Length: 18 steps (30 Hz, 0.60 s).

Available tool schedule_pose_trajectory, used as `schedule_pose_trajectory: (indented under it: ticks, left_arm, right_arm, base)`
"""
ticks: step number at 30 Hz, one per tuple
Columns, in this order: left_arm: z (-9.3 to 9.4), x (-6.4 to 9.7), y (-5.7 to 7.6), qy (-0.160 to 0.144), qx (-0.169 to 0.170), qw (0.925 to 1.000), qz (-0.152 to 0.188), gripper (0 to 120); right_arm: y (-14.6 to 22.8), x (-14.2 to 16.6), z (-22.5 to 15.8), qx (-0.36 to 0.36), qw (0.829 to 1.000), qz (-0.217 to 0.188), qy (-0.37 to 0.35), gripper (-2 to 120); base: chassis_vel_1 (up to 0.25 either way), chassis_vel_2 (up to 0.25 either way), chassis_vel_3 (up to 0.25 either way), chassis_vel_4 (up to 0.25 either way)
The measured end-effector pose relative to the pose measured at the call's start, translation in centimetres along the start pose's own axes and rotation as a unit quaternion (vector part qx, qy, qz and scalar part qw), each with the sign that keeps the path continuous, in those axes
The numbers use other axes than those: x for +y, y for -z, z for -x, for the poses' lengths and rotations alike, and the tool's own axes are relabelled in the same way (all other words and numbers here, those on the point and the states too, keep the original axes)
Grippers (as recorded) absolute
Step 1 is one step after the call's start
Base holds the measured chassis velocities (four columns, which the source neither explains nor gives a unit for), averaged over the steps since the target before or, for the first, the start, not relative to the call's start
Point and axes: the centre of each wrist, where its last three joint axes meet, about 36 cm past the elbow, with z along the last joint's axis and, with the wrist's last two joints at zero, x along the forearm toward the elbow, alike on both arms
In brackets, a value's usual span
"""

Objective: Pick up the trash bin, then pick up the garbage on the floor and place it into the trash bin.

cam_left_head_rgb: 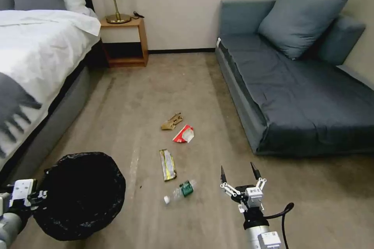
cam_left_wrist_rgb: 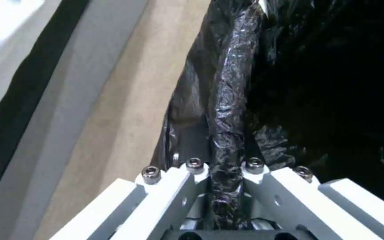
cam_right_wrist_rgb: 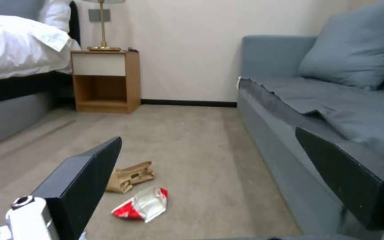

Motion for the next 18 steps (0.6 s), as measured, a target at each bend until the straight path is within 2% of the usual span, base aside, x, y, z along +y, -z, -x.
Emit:
schedule_pose_trajectory:
  ticks: [6,7,8,12,13,17,18]
  left_arm:
    - [0.2,0.0,-0.1,-0.001,0.000,1.0000,-0.003,3]
    - [0.2,-0.1,-0.1,-0.002,0.001,1.0000,-0.004,3]
    - [0.2,-0.1,-0.1,-0.002,0.001,1.0000,-0.004,3]
    - [0.2,-0.1,-0.5,0.001,0.007,1.0000,-0.002,3]
    - [0.2,-0.1,-0.5,0.001,0.007,1.0000,-0.002,3]
    - [0.0,0.0,-1.4,0.009,0.021,0.9997,0.007,2]
    - [0.0,0.0,-1.4,0.009,0.021,0.9997,0.007,2]
  right_arm:
    - [-0.4,0.0,-0.3,0.026,0.999,-0.007,0.044,100]
    - [-0.8,-0.5,-0.3,0.042,0.994,-0.021,0.097,100]
    - [-0.8,-0.5,-0.3,0.042,0.994,-0.021,0.097,100]
    - [-1.7,-2.1,1.3,0.075,0.967,-0.072,0.235,100]
    - [-1.7,-2.1,1.3,0.075,0.967,-0.072,0.235,100]
    - [-2.9,-4.4,5.2,0.097,0.927,-0.145,0.331,100]
    - [-2.9,-4.4,5.2,0.097,0.927,-0.145,0.331,100]
  base:
    - [-0.164,0.184,0.174,-0.161]
    - [-0.104,0.096,0.107,-0.073]
    - [-0.104,0.096,0.107,-0.073]
    - [-0.035,0.010,0.040,-0.023]
    - [0.000,0.000,0.000,0.000]
    - [0.000,0.000,0.000,0.000]
    - [0.000,0.000,0.000,0.000]
